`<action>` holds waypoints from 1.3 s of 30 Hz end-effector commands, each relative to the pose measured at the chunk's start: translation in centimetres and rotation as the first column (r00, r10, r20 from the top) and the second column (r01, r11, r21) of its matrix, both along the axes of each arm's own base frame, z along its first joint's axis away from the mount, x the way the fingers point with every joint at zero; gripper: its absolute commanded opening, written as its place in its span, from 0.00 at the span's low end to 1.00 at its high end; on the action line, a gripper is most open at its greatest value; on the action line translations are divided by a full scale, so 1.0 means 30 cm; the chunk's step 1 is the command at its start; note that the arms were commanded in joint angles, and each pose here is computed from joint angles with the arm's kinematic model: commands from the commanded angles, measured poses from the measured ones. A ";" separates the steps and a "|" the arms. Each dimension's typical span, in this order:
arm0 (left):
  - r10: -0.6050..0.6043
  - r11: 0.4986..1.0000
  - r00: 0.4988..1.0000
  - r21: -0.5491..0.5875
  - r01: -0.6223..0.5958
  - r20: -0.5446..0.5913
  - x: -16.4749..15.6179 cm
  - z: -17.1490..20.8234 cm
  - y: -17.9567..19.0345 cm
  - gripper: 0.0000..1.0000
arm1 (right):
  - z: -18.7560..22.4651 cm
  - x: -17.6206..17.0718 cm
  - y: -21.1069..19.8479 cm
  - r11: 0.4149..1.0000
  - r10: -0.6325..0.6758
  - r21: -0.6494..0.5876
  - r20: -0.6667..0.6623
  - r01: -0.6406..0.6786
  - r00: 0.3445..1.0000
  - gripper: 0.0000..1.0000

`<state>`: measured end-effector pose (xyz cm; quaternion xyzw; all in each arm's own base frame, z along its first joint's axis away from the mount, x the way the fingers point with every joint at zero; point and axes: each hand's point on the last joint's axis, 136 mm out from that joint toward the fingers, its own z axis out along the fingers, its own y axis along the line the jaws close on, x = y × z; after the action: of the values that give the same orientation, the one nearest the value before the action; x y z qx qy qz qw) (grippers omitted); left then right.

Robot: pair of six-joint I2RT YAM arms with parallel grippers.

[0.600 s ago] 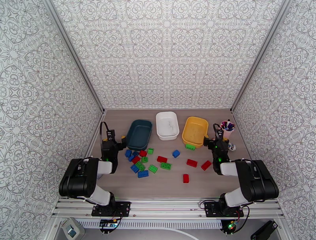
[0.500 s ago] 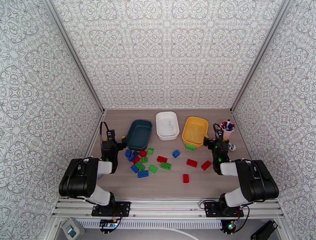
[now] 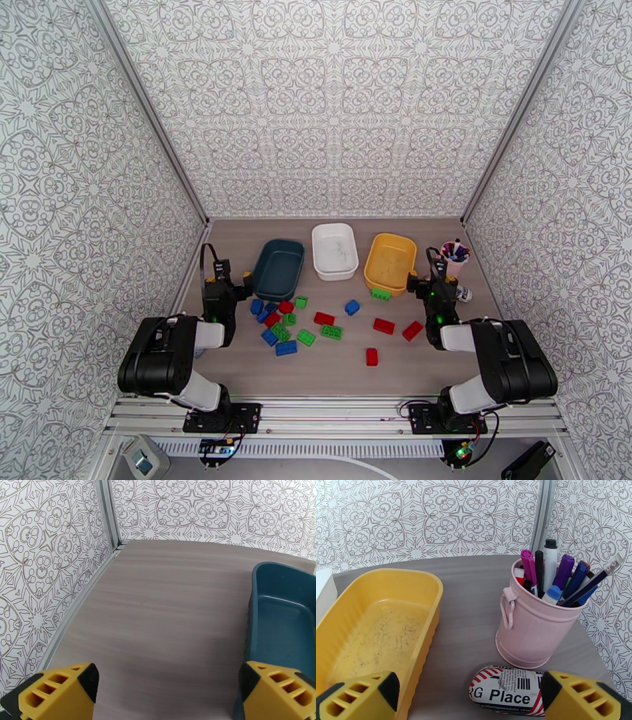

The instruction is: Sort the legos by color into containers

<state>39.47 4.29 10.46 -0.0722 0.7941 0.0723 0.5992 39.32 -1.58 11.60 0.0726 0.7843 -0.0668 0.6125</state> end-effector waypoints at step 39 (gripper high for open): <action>0.163 0.804 0.969 -0.545 -0.239 -0.185 -0.326 0.334 -0.051 0.99 | 0.292 -0.406 0.042 0.906 0.007 0.414 -0.235 0.093 0.972 0.78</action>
<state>32.08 5.23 23.80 -0.3042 0.7646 -0.0259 0.5677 28.88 -2.86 22.00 0.2308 0.7991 0.0217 0.5548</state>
